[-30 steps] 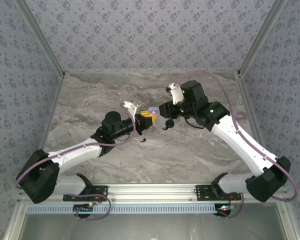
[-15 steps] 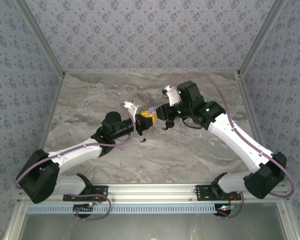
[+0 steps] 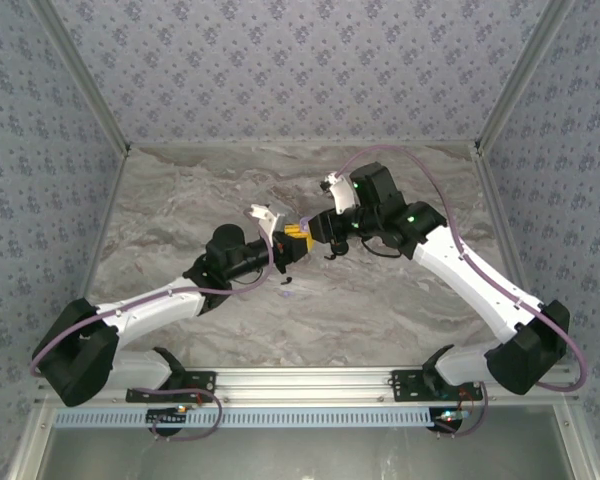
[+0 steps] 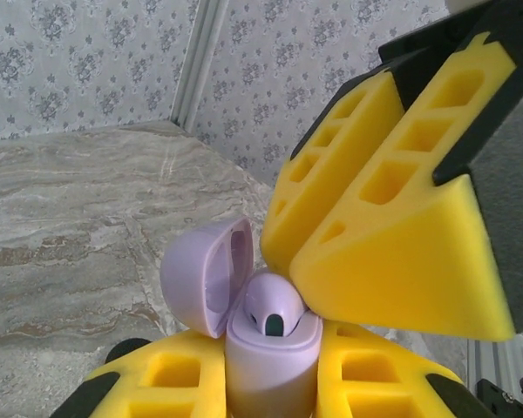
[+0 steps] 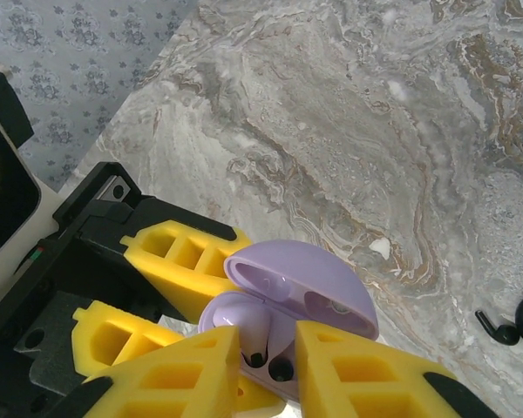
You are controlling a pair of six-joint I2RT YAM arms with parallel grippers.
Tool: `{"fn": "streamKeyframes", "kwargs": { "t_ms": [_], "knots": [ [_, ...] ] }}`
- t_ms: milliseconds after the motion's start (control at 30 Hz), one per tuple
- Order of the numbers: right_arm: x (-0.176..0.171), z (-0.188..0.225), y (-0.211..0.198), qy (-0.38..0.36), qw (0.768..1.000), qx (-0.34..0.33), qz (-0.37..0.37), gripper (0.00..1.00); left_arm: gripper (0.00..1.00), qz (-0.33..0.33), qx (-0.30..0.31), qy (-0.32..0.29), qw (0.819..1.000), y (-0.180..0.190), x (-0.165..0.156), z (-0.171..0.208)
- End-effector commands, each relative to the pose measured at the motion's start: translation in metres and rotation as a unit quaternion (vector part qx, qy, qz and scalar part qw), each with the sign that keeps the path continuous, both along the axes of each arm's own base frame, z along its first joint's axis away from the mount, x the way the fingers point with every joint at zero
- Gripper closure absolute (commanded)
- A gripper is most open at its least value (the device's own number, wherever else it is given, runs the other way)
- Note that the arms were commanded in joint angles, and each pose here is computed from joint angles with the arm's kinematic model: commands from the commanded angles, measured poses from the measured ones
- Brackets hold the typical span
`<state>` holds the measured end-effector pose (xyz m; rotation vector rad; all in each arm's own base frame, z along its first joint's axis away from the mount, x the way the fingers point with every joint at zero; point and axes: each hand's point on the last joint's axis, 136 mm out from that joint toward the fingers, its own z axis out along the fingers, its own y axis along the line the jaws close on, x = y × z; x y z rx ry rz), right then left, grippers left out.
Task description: Insert the wireless bluetooth earbuds into the charging case
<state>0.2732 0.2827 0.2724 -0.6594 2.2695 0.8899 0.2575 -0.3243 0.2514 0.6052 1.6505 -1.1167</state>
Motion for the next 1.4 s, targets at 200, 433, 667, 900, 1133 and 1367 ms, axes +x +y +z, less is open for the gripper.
{"fn": "streamKeyframes", "kwargs": {
  "t_ms": [200,433,667,900,1133,1367],
  "knots": [
    [0.024,0.001,-0.04,-0.031,0.99,-0.06,-0.127,0.7,0.92,0.052,0.053,-0.019,0.997,0.012,0.013,0.007],
    [0.036,-0.038,-0.073,0.018,0.971,-0.121,-0.204,0.65,0.92,0.076,0.078,-0.026,0.994,0.029,0.01,0.004],
    [0.018,-0.084,-0.056,0.078,0.98,-0.129,-0.13,0.64,0.92,0.094,0.087,-0.027,0.991,0.049,0.003,0.007],
    [-0.013,-0.133,-0.03,0.128,0.981,-0.142,-0.021,0.66,0.91,0.107,0.09,-0.038,0.989,0.066,-0.006,0.016],
    [-0.031,-0.169,0.0,0.152,0.971,-0.175,0.054,0.66,0.91,0.115,0.088,-0.044,0.989,0.075,-0.012,0.024],
    [-0.034,-0.195,0.03,0.157,0.961,-0.205,0.101,0.67,0.9,0.118,0.088,-0.048,0.988,0.08,-0.015,0.028]
  ]
}}
